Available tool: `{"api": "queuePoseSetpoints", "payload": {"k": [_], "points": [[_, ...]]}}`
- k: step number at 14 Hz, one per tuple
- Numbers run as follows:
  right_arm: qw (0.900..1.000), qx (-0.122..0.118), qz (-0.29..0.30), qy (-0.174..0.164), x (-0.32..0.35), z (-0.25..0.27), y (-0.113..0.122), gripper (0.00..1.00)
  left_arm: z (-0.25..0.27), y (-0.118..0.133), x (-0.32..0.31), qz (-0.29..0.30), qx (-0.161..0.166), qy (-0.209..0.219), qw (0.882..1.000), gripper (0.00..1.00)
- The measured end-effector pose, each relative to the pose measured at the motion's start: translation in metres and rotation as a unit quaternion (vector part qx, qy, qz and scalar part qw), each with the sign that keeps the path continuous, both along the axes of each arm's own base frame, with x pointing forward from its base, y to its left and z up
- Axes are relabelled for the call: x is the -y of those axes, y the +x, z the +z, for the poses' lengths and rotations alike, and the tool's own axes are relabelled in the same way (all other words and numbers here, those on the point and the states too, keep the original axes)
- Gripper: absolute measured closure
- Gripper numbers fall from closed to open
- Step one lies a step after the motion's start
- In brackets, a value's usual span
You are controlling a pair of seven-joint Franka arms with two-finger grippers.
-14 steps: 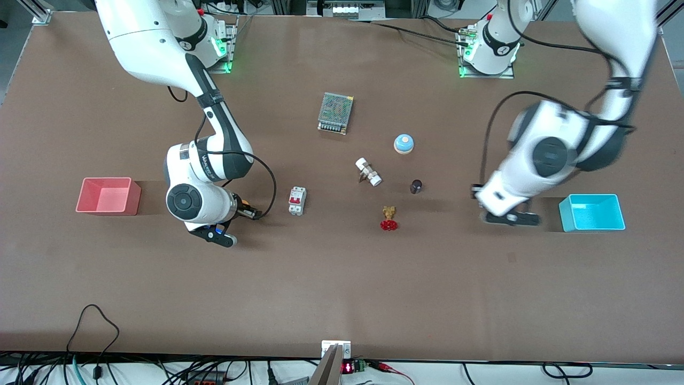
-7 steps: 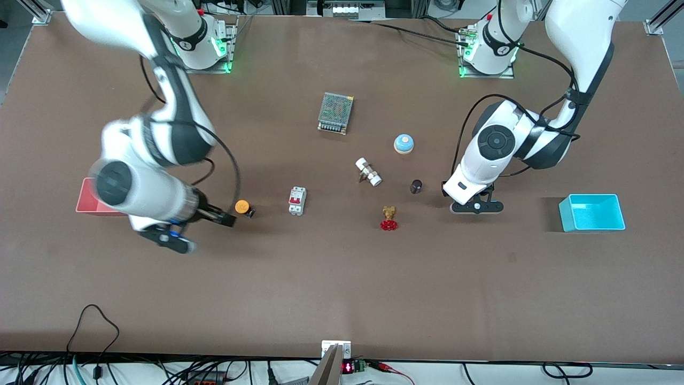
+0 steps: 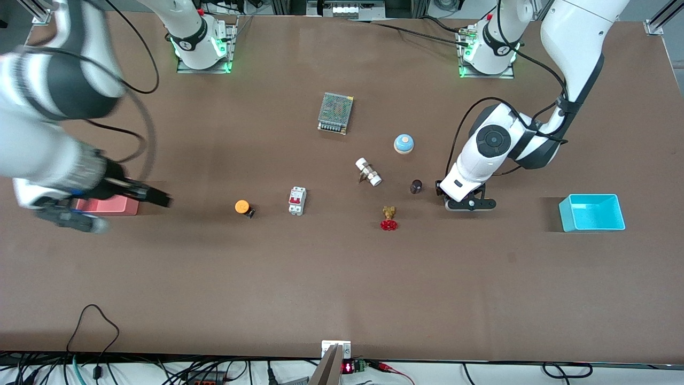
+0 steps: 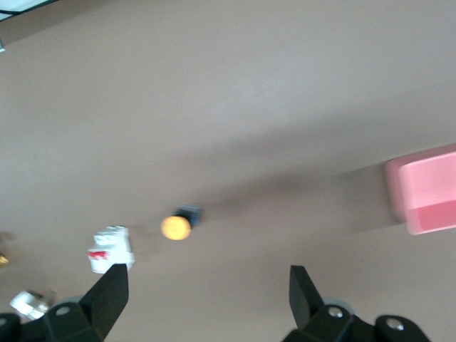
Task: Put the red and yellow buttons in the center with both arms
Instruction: 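Withdraw the right gripper while the left gripper places the red button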
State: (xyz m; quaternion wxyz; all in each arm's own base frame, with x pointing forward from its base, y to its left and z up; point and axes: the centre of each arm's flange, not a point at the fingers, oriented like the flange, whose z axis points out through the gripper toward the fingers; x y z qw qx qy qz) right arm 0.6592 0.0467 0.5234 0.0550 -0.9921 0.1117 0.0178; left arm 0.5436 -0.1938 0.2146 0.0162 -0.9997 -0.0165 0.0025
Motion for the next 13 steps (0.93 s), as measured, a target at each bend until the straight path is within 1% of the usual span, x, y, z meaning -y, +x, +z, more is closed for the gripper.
{"api": "queuePoseSetpoints", "payload": {"k": [1, 2, 3, 4, 5, 6, 7, 9, 10, 13], "points": [[1.0, 0.004, 0.012, -0.001, 0.037, 0.012, -0.005, 0.0, -0.002, -0.001, 0.0, 0.0, -0.002, 0.0, 1.0, 0.62], [1.0, 0.009, 0.014, -0.003, 0.073, 0.025, -0.012, 0.0, -0.003, -0.001, 0.0, 0.0, -0.002, 0.0, 1.0, 0.57], [1.0, 0.015, 0.014, -0.005, 0.101, 0.039, -0.022, 0.0, -0.003, -0.001, 0.0, 0.0, -0.003, 0.0, 1.0, 0.57], [1.0, 0.016, 0.017, -0.013, 0.118, 0.054, -0.033, 0.0, -0.004, -0.001, 0.0, 0.0, -0.003, -0.001, 1.0, 0.51], [0.999, 0.017, 0.024, -0.027, 0.125, 0.07, -0.044, 0.0, -0.005, -0.001, 0.0, 0.001, -0.004, -0.001, 1.0, 0.41], [0.998, 0.018, 0.038, -0.044, 0.125, 0.085, -0.055, 0.0, -0.005, -0.001, 0.0, 0.001, -0.004, -0.001, 1.0, 0.33], [0.997, 0.016, 0.058, -0.057, 0.121, 0.095, -0.066, 0.0, -0.006, -0.001, 0.0, 0.001, -0.004, -0.002, 1.0, 0.23], [0.995, 0.008, 0.079, -0.063, 0.114, 0.096, -0.082, 0.0, -0.005, -0.001, 0.0, 0.001, -0.002, -0.003, 1.0, 0.06], [0.995, 0.003, 0.081, -0.061, 0.113, 0.089, -0.086, 0.0, -0.002, 0.001, 0.0, 0.002, 0.001, -0.003, 1.0, 0.0], [0.996, 0.0, 0.068, -0.058, 0.113, 0.065, -0.094, 0.0, 0.027, 0.014, -0.002, 0.005, 0.024, 0.003, 1.0, 0.0]]}}
